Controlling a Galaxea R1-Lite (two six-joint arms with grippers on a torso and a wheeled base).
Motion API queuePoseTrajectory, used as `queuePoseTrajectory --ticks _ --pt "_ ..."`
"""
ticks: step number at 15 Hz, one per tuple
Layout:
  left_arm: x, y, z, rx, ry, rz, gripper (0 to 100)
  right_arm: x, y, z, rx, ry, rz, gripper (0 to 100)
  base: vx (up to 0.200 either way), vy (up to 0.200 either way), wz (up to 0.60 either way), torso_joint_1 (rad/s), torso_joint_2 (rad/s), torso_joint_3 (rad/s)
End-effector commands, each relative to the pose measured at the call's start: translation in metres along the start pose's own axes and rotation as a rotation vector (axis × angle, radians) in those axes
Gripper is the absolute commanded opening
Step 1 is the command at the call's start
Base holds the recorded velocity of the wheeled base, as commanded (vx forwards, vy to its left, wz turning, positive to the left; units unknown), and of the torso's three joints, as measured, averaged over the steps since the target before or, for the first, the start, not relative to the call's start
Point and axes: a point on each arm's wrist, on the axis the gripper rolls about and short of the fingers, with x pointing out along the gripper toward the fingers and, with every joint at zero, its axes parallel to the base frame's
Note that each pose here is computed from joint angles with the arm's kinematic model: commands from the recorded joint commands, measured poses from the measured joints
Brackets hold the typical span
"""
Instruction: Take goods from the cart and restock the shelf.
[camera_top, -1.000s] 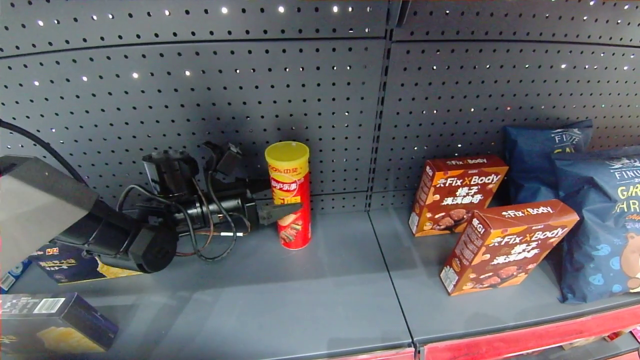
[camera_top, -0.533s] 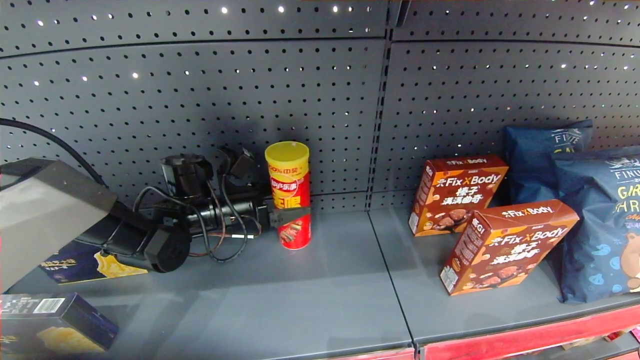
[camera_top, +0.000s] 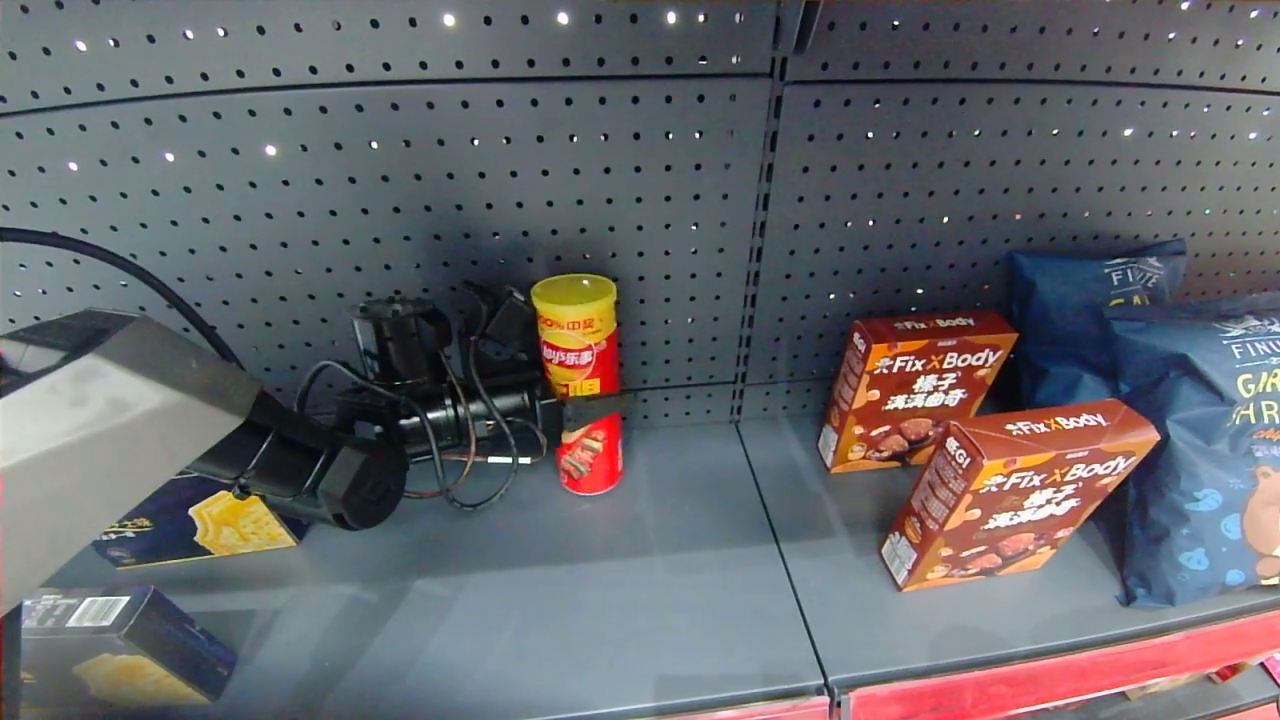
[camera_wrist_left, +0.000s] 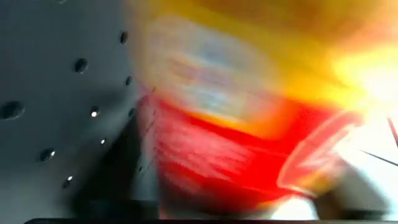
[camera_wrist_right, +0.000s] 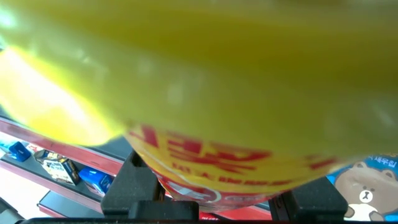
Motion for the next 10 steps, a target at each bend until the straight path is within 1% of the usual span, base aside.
queuePoseTrajectory --ticks 1,3,4,6,7,8,9,10 --pt "0.003 -0.004 0.000 0.000 0.002 -0.012 0 0.000 0.000 0.000 0.000 -0.002 0.000 0 0.000 0.000 0.00 0.000 0.00 0.000" --pt "0.001 -0.006 0.003 0.006 -0.004 -0.011 0 0.000 0.000 0.000 0.000 -0.002 0.000 0 0.000 0.000 0.00 0.000 0.00 0.000" --pt "-0.002 -0.010 0.008 0.010 -0.008 -0.011 0 0.000 0.000 0.000 0.001 0.001 0.001 0 0.000 0.000 0.00 0.000 0.00 0.000" --pt "-0.011 -0.020 0.012 0.006 -0.004 -0.006 0 0.000 0.000 0.000 0.001 0.001 0.000 0 0.000 0.000 0.00 0.000 0.00 0.000" --pt "-0.019 -0.032 0.015 0.001 0.002 0.012 0 0.000 0.000 0.000 0.002 0.003 0.000 0 0.000 0.000 0.00 0.000 0.00 0.000" --pt "-0.023 -0.043 0.019 0.005 -0.002 0.046 0 0.000 0.000 0.000 0.002 0.001 -0.002 0 0.000 0.000 0.00 0.000 0.00 0.000" --pt "-0.031 -0.060 0.025 0.010 -0.004 0.072 0 0.000 0.000 0.000 0.002 0.000 -0.003 0 0.000 0.000 0.00 0.000 0.00 0.000" --pt "-0.036 -0.076 0.028 0.014 -0.006 0.069 0 0.000 0.000 0.000 0.002 0.001 -0.005 0 0.000 0.000 0.00 0.000 0.00 0.000"
